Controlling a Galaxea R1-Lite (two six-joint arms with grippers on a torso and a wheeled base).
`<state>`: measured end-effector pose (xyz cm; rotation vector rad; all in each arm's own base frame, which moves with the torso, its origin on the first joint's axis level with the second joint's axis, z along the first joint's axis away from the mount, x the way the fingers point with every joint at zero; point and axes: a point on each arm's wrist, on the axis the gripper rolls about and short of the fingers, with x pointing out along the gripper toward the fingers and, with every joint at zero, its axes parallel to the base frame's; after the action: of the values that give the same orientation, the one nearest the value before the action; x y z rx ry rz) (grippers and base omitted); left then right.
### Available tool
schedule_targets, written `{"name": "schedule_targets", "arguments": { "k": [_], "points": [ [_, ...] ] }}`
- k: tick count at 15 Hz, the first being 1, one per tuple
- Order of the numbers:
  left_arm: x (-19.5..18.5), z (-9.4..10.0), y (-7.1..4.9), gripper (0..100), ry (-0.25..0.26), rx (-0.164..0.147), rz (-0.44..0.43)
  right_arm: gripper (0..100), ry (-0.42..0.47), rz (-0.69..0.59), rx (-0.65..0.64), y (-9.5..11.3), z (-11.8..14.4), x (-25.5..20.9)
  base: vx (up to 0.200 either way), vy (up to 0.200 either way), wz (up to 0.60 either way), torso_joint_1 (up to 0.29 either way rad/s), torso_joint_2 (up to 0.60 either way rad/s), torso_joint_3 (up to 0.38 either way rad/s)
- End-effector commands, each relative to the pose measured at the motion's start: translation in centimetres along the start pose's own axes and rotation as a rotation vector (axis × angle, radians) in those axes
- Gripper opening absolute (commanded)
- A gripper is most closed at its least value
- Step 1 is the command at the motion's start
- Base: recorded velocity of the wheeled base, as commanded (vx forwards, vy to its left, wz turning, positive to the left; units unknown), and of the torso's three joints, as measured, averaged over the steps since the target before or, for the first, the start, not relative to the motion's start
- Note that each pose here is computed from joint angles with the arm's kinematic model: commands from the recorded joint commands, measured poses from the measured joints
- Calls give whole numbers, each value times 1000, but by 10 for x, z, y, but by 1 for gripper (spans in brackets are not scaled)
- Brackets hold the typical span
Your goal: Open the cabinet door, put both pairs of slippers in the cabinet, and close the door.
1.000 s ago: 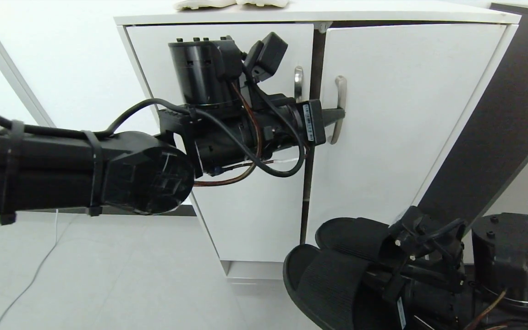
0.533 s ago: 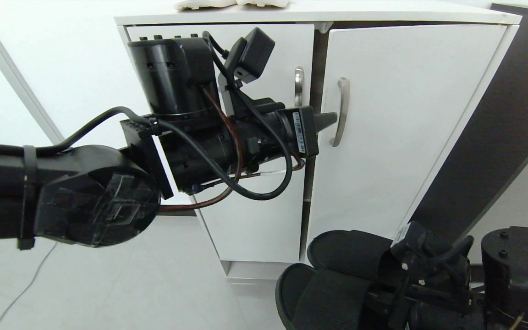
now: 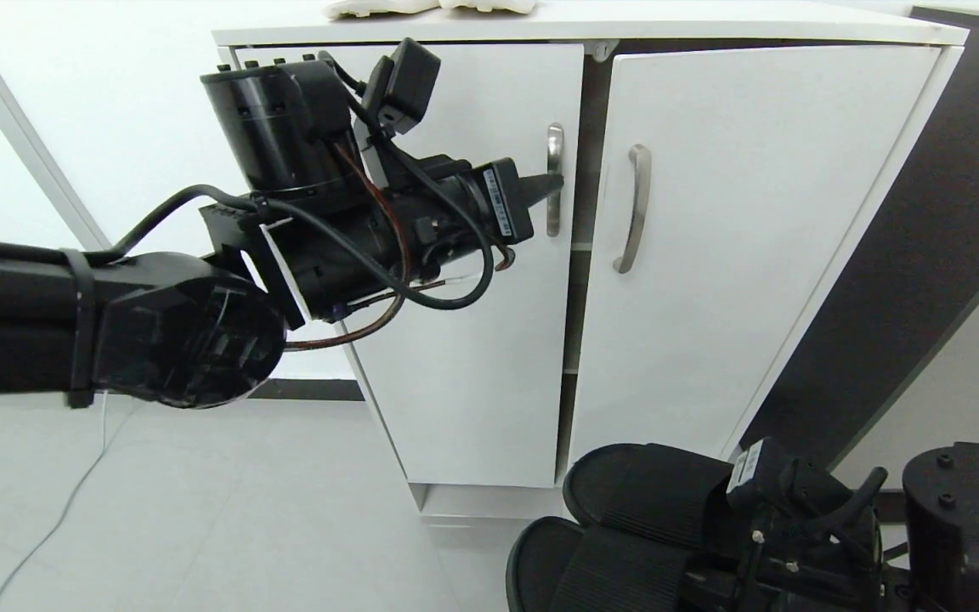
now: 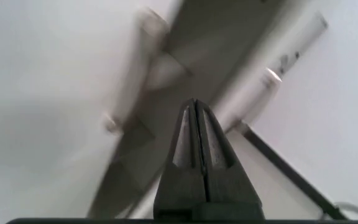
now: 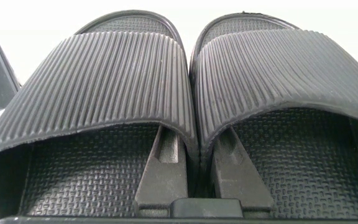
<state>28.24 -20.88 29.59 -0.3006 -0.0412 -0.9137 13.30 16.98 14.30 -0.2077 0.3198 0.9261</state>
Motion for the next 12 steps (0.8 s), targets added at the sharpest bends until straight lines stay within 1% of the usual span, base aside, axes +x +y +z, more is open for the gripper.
{"name": "schedule_targets", "arguments": {
  "k": [1, 3, 4, 8, 11, 12],
  "points": [
    [19, -8, 12, 0, 4, -19, 15, 0, 10, 2, 0, 0, -2, 2, 0, 0, 0, 0, 0, 0],
    [32, -12, 16, 0, 2, -19, 11, 0, 12, 6, 0, 0, -2, 2, 0, 0, 0, 0, 0, 0],
    [34, -13, 16, 0, 0, -18, 9, 0, 11, 7, 0, 0, -2, 2, 0, 0, 0, 0, 0, 0],
    [44, -12, 10, 0, -12, -17, -17, 0, 21, 6, 0, 0, -3, 4, 0, 0, 0, 0, 0, 0],
    [50, -12, 6, 0, -3, -21, -29, 0, 28, 8, 0, 0, -5, 6, 0, 0, 0, 0, 0, 0],
    [51, -11, 4, 0, -6, -20, -34, 0, 30, 9, 0, 1, -5, 6, -200, 0, 0, 7, -2, -2]
  ]
}}
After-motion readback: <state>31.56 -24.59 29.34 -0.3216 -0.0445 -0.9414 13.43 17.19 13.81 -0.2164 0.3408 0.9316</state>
